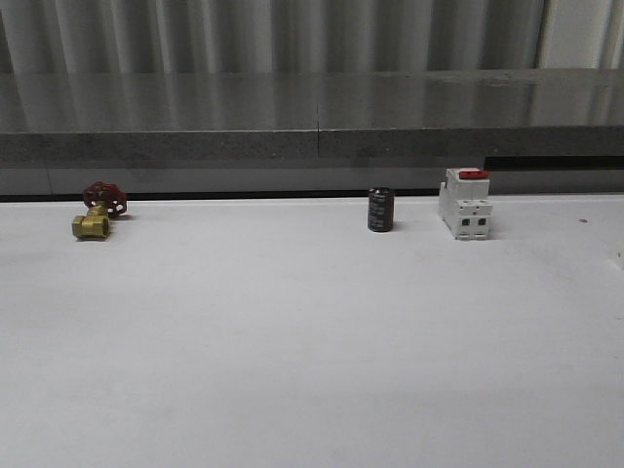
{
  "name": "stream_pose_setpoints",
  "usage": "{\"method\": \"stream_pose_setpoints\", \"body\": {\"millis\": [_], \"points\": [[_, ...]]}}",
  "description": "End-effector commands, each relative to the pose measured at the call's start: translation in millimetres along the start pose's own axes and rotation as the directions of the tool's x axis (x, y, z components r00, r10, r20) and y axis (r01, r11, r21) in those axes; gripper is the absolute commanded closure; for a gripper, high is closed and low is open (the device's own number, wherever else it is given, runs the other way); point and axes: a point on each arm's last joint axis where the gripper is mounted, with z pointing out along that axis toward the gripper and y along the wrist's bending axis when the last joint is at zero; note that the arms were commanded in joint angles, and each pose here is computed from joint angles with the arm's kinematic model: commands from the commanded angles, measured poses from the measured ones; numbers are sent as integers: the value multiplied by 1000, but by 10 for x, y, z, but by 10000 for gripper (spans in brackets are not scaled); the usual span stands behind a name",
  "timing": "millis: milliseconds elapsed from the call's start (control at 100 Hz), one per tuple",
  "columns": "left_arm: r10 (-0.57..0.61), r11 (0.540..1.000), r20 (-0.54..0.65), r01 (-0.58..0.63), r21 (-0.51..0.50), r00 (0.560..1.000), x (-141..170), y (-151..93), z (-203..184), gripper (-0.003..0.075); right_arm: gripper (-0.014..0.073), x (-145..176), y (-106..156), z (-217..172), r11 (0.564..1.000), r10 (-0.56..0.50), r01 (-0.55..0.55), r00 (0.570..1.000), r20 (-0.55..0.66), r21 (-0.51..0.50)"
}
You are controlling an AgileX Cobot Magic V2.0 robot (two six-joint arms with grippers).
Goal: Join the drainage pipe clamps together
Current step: 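Close the left gripper on the clamp half's end tab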
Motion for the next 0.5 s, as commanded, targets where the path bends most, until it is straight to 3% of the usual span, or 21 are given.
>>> {"method": "stream_pose_setpoints", "body": {"millis": [0,410,490], "points": [[10,1000,87,-9,-12,996,-96,-27,-287,50,661,-146,7,-31,1000,-9,9,993,114,-3],[10,1000,62,-10,-3,998,-70,-35,-280,52,661,-146,7,-31,1000,-9,9,993,114,-3],[8,1000,55,-8,-1,998,-52,-36,-263,94,661,-146,7,-31,1000,-9,9,993,114,-3]]}}
